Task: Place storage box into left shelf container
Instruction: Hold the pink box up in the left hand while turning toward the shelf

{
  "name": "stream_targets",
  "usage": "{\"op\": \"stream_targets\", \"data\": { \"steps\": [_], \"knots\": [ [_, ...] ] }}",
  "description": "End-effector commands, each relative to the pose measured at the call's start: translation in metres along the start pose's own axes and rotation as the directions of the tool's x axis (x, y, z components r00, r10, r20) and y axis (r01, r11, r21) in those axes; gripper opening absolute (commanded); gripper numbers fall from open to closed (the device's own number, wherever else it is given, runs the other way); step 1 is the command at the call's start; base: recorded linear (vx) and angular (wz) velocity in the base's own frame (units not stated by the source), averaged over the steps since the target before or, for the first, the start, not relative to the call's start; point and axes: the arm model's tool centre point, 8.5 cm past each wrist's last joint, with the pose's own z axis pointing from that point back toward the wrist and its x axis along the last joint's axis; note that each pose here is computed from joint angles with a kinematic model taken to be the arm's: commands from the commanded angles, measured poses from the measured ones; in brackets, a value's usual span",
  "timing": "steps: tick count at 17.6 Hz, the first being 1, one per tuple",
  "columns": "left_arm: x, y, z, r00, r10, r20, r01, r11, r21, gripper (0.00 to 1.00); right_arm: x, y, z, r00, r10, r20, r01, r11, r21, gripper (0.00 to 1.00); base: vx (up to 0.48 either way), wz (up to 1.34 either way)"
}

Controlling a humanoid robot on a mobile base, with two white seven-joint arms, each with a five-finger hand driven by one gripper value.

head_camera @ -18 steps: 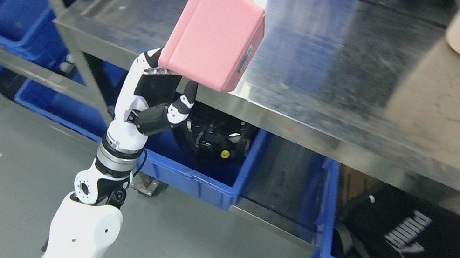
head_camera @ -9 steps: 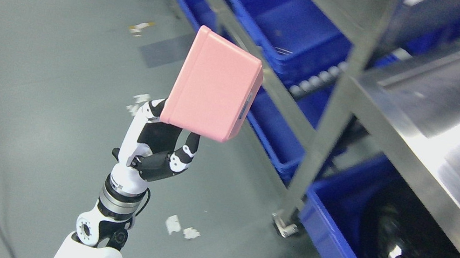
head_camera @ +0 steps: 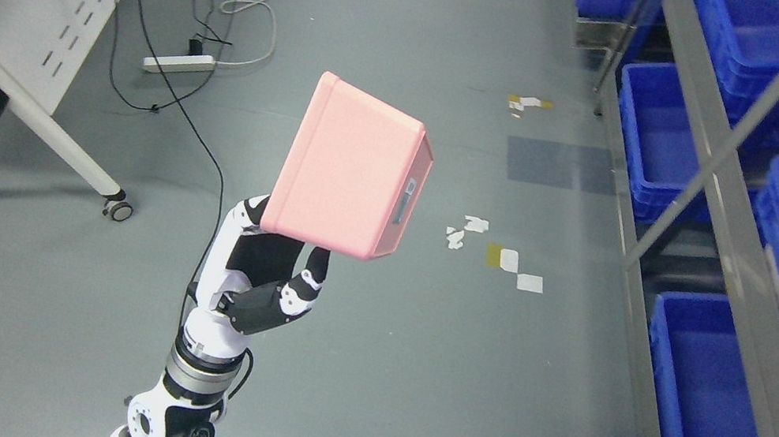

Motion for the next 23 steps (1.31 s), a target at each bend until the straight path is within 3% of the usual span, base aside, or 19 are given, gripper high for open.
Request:
{"op": "stream_targets", "data": {
  "steps": [1, 23],
  "knots": [
    [0.005, -0.002, 0.007, 1.000, -0.003, -0.009, 0.003, 1.000, -0.003, 0.01, 0.000, -0.011, -0.001, 1.000, -0.004, 0.009, 0.004, 1.000, -0.018, 1.00, 0.363, 0.50],
    [-0.002, -0.024, 0.024, 0.997, 0.054, -0.051, -0.055, 0.998, -0.009, 0.01, 0.000, -0.011, -0.001, 1.000, -0.004, 0.009, 0.004, 1.000, -0.018, 1.00, 0.416, 0.09]
  ]
}}
